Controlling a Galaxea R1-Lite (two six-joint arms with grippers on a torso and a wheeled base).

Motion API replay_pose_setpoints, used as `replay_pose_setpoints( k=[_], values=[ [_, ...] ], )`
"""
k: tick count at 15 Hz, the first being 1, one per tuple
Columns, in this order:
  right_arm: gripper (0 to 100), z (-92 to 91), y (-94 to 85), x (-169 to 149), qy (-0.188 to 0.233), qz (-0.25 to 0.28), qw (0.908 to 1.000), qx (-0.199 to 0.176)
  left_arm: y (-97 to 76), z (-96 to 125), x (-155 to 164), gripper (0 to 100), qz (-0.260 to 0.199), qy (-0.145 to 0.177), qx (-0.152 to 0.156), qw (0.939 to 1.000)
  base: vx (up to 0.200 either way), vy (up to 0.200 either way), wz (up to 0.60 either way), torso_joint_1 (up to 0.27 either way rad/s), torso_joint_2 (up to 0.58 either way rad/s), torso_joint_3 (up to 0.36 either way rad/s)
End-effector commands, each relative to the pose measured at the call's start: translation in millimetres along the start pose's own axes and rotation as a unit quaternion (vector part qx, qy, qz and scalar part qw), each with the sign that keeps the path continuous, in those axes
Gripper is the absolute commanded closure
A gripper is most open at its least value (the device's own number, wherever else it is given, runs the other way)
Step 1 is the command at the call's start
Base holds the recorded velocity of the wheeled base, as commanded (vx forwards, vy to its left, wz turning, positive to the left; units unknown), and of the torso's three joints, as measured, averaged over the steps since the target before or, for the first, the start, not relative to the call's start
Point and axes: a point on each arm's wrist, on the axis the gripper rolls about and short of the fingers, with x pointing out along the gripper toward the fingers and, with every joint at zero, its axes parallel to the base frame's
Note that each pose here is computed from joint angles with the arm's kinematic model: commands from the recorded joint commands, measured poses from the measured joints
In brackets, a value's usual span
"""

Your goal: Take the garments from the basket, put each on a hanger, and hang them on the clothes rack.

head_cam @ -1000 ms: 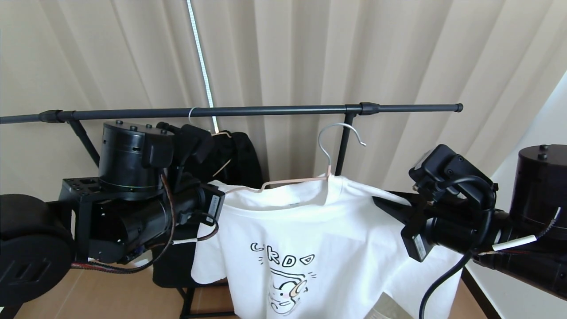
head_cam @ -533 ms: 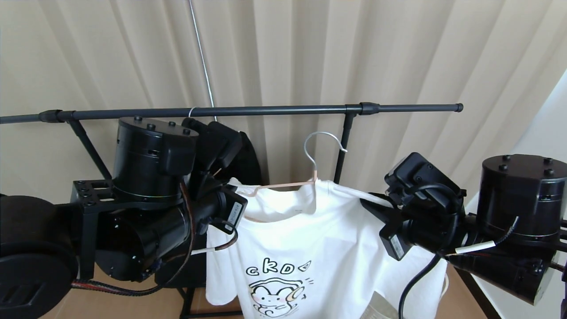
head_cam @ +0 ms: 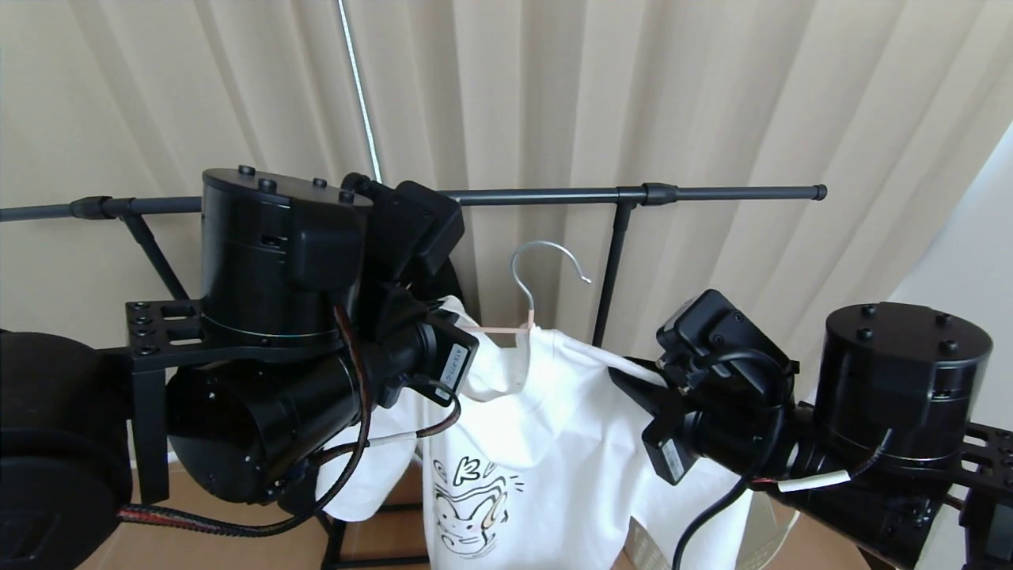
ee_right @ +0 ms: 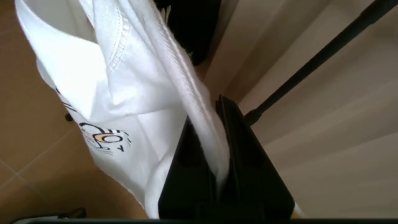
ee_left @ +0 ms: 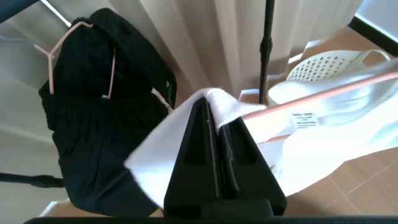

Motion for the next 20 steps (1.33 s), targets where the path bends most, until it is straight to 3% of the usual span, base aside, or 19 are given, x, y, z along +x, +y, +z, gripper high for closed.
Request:
replay_pose_setpoints(
  k=[1,6,10,12,16,20],
  values=[
    [100,-14.2,11.8,19,0.023,0.01,0.9997,-0.005,-2.9,10,-3,100,-0.006,-0.017,-0.007,0.9998,0.0,0.0,0.0,0.0,0.0,0.0],
    [100,-18.9,22.8,37,-0.001,-0.002,0.9995,0.032,-12.0,26,-12,100,-0.026,-0.047,-0.023,0.9983,0.0,0.0,0.0,0.0,0.0,0.0],
    [100,-6.1,19.4,33,-0.047,-0.006,0.9965,0.069,-15.0,31,-15,100,-0.033,-0.056,-0.028,0.9975,0.0,0.0,0.0,0.0,0.0,0.0],
    [100,2.3,14.2,26,-0.07,-0.009,0.9936,0.088,-14.9,32,-14,100,-0.032,-0.056,-0.028,0.9975,0.0,0.0,0.0,0.0,0.0,0.0],
    [100,5.0,13.3,25,-0.077,-0.008,0.9897,0.12,-15.9,27,-14,100,-0.033,-0.049,-0.023,0.998,0.0,0.0,0.0,0.0,0.0,0.0],
    [100,8.9,12.4,25,-0.097,-0.012,0.9869,0.129,-14.2,25,-17,100,-0.033,-0.048,-0.023,0.9981,0.0,0.0,0.0,0.0,0.0,0.0]
  ],
)
